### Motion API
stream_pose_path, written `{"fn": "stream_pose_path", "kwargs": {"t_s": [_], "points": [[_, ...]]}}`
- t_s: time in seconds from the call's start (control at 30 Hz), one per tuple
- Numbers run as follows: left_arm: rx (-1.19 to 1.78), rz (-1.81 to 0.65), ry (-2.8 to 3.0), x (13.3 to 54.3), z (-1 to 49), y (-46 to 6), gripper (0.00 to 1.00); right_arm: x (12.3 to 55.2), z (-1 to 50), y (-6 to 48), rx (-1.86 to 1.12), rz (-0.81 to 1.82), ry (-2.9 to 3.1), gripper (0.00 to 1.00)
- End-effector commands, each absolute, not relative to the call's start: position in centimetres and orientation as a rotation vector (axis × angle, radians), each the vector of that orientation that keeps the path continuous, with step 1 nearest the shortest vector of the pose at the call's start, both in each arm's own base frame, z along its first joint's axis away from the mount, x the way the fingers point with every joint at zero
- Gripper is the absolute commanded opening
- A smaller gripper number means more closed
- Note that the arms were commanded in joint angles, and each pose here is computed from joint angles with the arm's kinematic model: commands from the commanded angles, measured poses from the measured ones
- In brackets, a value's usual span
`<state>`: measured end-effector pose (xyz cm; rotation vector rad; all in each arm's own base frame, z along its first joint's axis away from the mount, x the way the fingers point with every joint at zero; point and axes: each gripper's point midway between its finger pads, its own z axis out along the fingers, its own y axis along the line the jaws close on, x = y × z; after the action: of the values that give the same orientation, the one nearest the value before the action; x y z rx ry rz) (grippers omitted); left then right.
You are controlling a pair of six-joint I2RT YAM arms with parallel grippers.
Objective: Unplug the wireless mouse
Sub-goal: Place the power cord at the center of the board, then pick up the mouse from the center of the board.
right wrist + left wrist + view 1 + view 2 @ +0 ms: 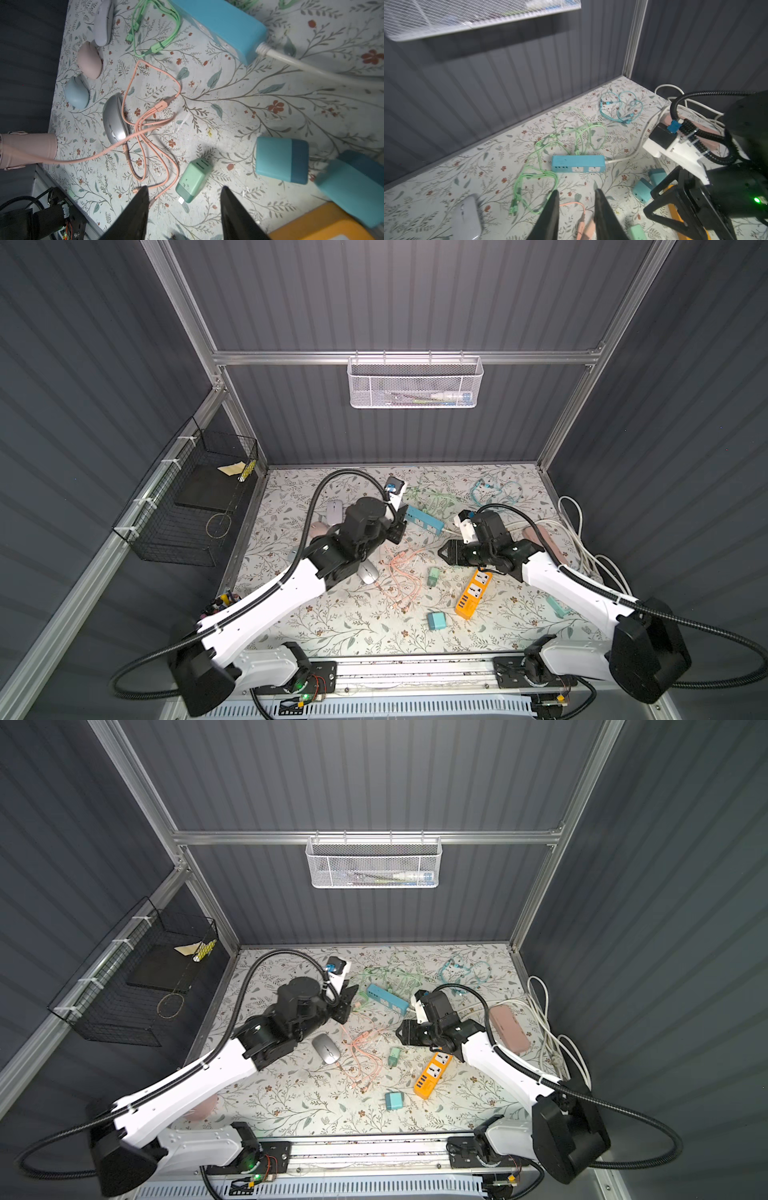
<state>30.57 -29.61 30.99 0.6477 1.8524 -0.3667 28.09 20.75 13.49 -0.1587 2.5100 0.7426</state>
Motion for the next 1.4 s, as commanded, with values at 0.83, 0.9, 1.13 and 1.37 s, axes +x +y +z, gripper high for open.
{"fn": "stream_pose_path", "kwargs": {"t_s": [0.83, 0.9, 1.13, 1.37], "points": [[-0.360, -0.143, 2.626, 28.0, 12.9, -11.1, 0.87, 19.9, 5.6, 38.9, -1.280, 0.451, 2.544, 0.27], [-0.359, -0.155, 2.626, 27.8, 12.8, -11.2, 0.87, 19.9, 4.9, 39.4, -1.287, 0.457, 2.559, 0.26], [-0.342, -0.174, 2.612, 27.9, 13.0, -11.3, 0.87, 20.2, 3.4, 39.6, -1.282, 0.417, 2.605, 0.24], [-0.357, -0.194, 2.602, 27.9, 12.9, -11.3, 0.90, 20.8, 2.0, 39.0, -1.255, 0.330, 2.647, 0.24]]}}
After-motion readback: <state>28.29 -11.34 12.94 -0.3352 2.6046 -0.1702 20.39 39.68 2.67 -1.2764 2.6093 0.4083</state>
